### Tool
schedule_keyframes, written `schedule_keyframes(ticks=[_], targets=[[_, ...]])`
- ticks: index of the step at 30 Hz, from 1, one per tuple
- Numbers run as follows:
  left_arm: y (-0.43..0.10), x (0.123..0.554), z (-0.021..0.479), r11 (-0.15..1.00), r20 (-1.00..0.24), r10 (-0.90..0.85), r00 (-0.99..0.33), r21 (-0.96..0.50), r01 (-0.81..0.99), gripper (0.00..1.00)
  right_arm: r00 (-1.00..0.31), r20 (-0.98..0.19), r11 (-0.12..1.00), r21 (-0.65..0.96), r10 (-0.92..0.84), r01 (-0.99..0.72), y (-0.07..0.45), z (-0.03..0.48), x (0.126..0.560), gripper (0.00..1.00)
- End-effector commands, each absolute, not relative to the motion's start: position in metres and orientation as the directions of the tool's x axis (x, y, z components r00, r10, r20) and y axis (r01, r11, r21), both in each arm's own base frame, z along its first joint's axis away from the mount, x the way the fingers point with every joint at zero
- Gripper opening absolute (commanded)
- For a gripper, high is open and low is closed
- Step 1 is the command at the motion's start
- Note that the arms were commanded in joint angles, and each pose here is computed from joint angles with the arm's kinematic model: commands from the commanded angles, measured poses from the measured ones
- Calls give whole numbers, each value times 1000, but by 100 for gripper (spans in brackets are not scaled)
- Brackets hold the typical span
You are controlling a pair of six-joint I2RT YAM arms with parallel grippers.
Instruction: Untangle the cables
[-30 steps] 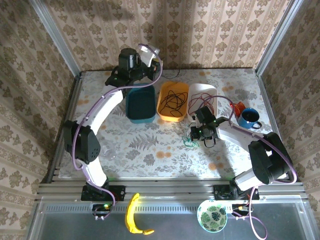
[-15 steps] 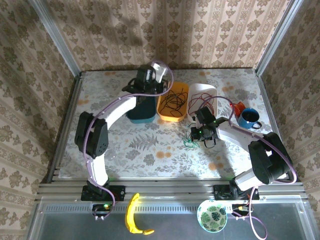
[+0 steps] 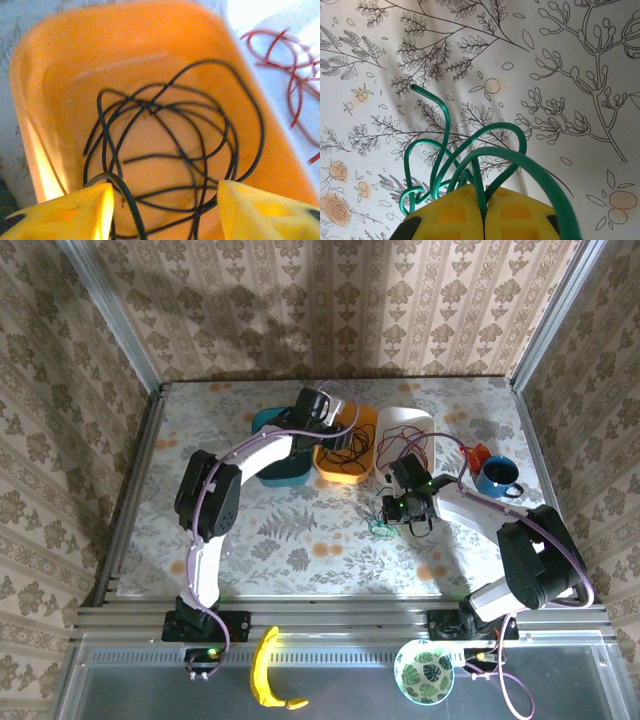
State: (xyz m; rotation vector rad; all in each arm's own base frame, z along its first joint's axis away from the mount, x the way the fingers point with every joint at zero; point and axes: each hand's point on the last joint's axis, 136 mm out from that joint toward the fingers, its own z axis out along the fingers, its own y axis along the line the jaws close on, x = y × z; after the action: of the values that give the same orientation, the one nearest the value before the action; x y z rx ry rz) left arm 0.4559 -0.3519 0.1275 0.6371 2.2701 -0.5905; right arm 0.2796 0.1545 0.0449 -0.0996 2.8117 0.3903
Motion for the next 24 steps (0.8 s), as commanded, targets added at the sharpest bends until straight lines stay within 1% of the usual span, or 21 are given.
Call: schedule_keyframes(ticks=[1,2,4,9,13,14,16,21,24], targets=[[-365,446,187,708,-818,240,-522,-221,671,71,-946,-325,969,227,-15,-94,145,51,279,6],[-366,440,199,689,-839,237,-490,-210,694,76,-945,-328,970,226,-14,-93,144,52,279,6],[-366,425,213,659,-864,231,-448,-200,725,79,-943,-333,969,228,-11,-92,144,53,280,6],[-360,379,220,566,-874,225,-431,-243,788,88,-938,-347,960,259,-7,-103,146,57,281,6],[-360,346,210,492,-852,249,-460,-298,818,89,-932,-363,945,308,13,-107,150,62,283,6],[-360,340,207,483,-845,252,-471,-312,818,89,-918,-395,937,331,28,-113,151,73,286,6],[-360,332,201,470,-833,259,-490,-334,817,89,-905,-422,927,358,52,-114,152,82,290,6],[-361,325,183,464,-807,265,-527,-373,804,88,-865,-495,884,437,80,-168,162,110,297,6],[-366,322,182,432,-802,268,-533,-395,811,87,-844,-532,852,471,67,-230,171,128,298,6]])
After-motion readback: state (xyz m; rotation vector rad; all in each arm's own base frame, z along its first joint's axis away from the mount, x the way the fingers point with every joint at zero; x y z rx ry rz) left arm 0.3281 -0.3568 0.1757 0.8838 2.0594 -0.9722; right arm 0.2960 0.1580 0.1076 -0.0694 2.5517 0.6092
